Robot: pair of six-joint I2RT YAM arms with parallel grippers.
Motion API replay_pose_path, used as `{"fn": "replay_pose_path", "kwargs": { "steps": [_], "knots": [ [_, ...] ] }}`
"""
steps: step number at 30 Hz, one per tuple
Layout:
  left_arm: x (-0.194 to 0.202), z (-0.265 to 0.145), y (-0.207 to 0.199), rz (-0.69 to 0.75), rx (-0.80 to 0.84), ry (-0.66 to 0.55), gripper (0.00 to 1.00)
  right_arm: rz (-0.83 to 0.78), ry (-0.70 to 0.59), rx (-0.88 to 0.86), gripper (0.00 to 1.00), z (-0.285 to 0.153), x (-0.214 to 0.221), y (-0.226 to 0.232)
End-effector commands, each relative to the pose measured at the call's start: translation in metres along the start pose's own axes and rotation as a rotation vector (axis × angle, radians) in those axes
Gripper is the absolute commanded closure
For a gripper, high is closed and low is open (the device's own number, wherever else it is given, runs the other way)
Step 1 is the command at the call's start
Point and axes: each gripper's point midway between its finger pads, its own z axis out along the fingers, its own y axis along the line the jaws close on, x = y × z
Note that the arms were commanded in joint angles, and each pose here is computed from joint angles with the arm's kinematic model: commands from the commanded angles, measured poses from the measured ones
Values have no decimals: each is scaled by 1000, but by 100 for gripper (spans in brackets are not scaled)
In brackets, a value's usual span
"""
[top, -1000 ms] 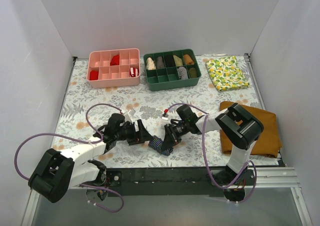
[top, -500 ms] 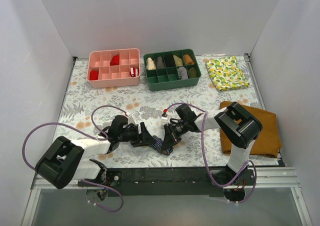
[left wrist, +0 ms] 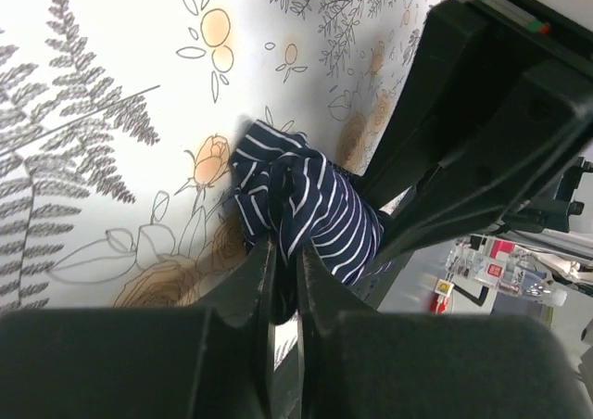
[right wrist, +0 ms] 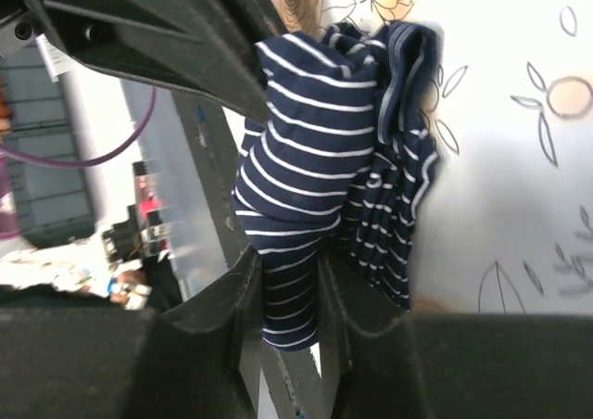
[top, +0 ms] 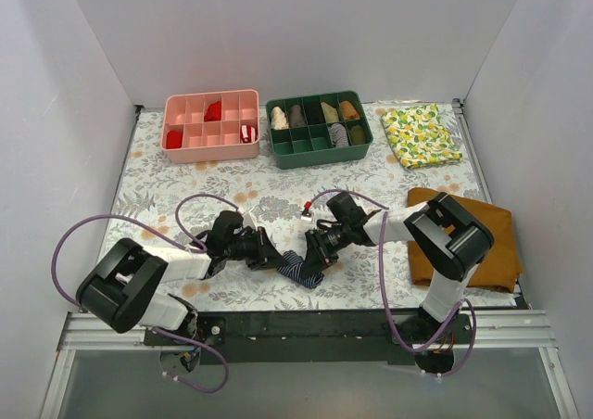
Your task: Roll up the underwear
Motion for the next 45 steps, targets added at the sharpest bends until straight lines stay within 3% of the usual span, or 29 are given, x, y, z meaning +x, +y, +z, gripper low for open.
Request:
{"fn": "replay_pose_path", "kwargs": {
  "steps": [1, 8, 17, 30, 37, 45],
  "knots": [
    [2, 8, 32, -35, -167, 7, 100, -1, -26, 198, 66, -6, 13, -28],
    [-4, 16, 35, -4, -263, 47, 100, -172, -215, 420, 48, -34, -25, -21],
    [-9, 18, 26, 49, -310, 88, 100, -388, -361, 683, 42, -83, -43, 14],
    [-10, 22, 12, 106, -291, 109, 100, -714, -262, 790, 41, -56, -62, 65],
    [-10, 22, 11, 114, -291, 115, 100, -761, -95, 854, 40, -40, -44, 45],
    [-8, 23, 13, 111, -290, 127, 100, -749, -33, 845, 40, -39, -17, 27]
  ]
}}
